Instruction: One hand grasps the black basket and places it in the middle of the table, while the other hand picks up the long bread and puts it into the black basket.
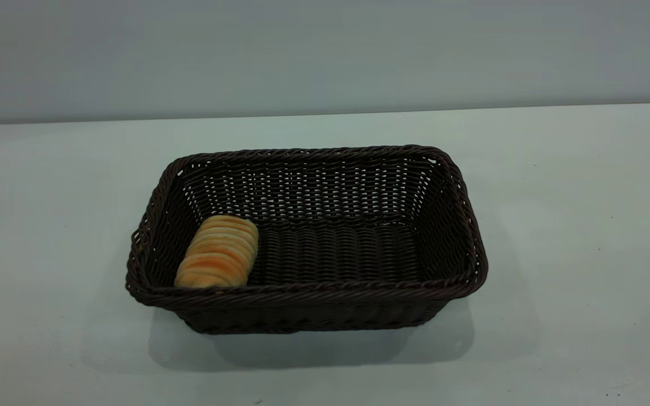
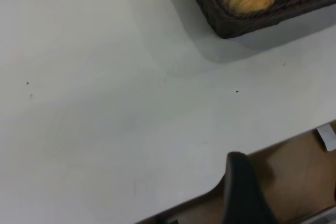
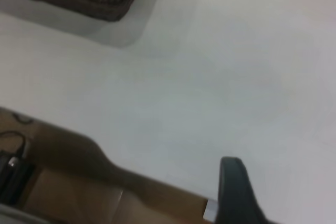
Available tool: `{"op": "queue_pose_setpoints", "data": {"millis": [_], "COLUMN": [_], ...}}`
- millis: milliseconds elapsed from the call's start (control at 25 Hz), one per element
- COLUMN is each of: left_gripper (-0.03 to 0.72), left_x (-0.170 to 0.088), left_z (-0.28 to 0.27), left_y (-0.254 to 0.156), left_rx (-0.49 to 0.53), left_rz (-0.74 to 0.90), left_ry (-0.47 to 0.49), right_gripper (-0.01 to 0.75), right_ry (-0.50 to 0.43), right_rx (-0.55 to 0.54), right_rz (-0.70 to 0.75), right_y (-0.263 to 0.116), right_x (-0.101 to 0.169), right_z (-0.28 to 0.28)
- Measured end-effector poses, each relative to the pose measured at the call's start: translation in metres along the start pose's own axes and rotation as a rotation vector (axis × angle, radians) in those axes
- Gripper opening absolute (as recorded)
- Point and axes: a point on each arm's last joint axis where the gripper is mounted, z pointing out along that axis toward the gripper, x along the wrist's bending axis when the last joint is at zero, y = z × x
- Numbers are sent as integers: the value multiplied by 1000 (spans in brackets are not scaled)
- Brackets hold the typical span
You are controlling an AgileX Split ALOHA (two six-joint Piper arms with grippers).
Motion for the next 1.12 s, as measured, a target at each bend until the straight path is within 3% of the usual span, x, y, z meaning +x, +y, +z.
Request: {"op": "queue_pose_setpoints", "data": {"millis": [240,1120], "left_gripper": [447,447], "left_x": [0,1], "left_z": [0,9], "left_y": [0,-5], "left_rx": [0,27], "left_rz": [0,40], "left_ry": [1,19], "right_gripper": [474,474], "right_ry": [-7,-43], "right_rx": [11,-57], "right_rz": [8,-7], "right_y": [-10,-21], "right_x": [-1,-1], "right_z": [20,13]}}
